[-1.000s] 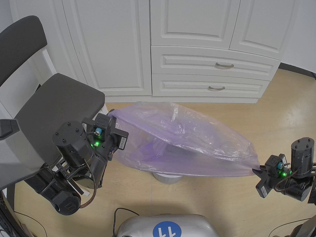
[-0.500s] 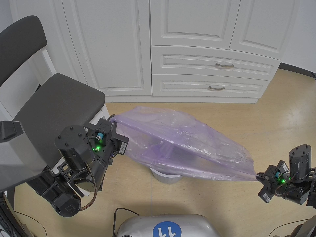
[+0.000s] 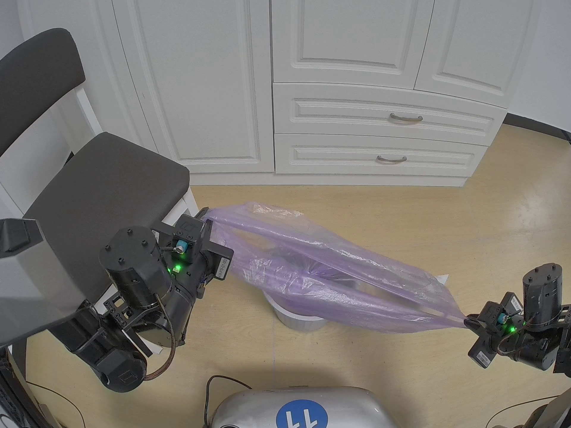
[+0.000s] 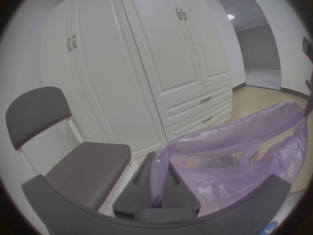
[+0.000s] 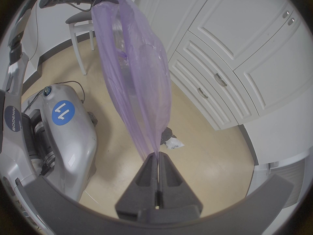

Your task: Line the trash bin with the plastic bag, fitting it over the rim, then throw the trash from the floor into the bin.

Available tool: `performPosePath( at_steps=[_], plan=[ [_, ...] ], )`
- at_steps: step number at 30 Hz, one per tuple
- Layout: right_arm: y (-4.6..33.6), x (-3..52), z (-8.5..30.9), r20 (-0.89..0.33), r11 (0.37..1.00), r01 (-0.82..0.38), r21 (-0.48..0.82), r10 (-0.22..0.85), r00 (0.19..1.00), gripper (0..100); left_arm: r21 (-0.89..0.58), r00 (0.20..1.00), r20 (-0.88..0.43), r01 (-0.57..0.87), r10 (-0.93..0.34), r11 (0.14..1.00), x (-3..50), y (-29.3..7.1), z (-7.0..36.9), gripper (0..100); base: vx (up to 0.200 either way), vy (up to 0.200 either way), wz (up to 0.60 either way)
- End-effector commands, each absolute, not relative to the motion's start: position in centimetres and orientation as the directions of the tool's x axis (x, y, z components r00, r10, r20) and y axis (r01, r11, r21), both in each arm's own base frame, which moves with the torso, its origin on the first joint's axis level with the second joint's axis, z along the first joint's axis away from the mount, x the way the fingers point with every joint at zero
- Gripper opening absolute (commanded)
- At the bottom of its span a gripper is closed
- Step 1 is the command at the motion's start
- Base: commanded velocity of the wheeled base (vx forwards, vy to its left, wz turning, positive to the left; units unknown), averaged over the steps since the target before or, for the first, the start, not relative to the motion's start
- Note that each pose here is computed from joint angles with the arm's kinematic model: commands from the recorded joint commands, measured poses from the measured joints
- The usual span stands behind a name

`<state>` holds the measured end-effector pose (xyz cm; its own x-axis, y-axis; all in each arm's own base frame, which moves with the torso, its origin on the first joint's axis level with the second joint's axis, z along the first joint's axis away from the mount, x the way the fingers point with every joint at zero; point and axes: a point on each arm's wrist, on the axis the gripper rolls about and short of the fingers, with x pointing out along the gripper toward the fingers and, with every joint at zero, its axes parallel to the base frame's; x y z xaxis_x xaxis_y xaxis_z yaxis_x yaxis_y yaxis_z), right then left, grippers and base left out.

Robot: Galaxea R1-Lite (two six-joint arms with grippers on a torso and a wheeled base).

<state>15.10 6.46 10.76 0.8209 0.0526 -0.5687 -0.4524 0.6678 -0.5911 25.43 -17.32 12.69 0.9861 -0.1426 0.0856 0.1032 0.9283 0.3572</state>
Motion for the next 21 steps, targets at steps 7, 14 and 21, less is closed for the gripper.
performPosePath(
  at_steps=[7,14,21],
  plan=[
    [6.5,15.4,11.1,-0.550,0.680,-0.432,-0.593,0.050,0.834,0,0.359,0.985,0.084,0.110,-0.149,0.927,25.6,-17.6,12.5,0,0.000,0.000,0.00],
    [6.6,15.6,11.3,-0.543,0.687,-0.429,-0.587,0.059,0.838,0,0.363,0.981,0.073,0.142,-0.180,0.921,25.2,-18.5,12.1,0,0.000,0.000,0.00],
    [7.1,16.6,11.2,-0.517,0.699,-0.409,-0.586,0.066,0.853,0,0.377,0.968,0.035,0.219,-0.250,0.900,24.2,-20.6,10.7,0,0.000,0.000,0.00]
  ],
)
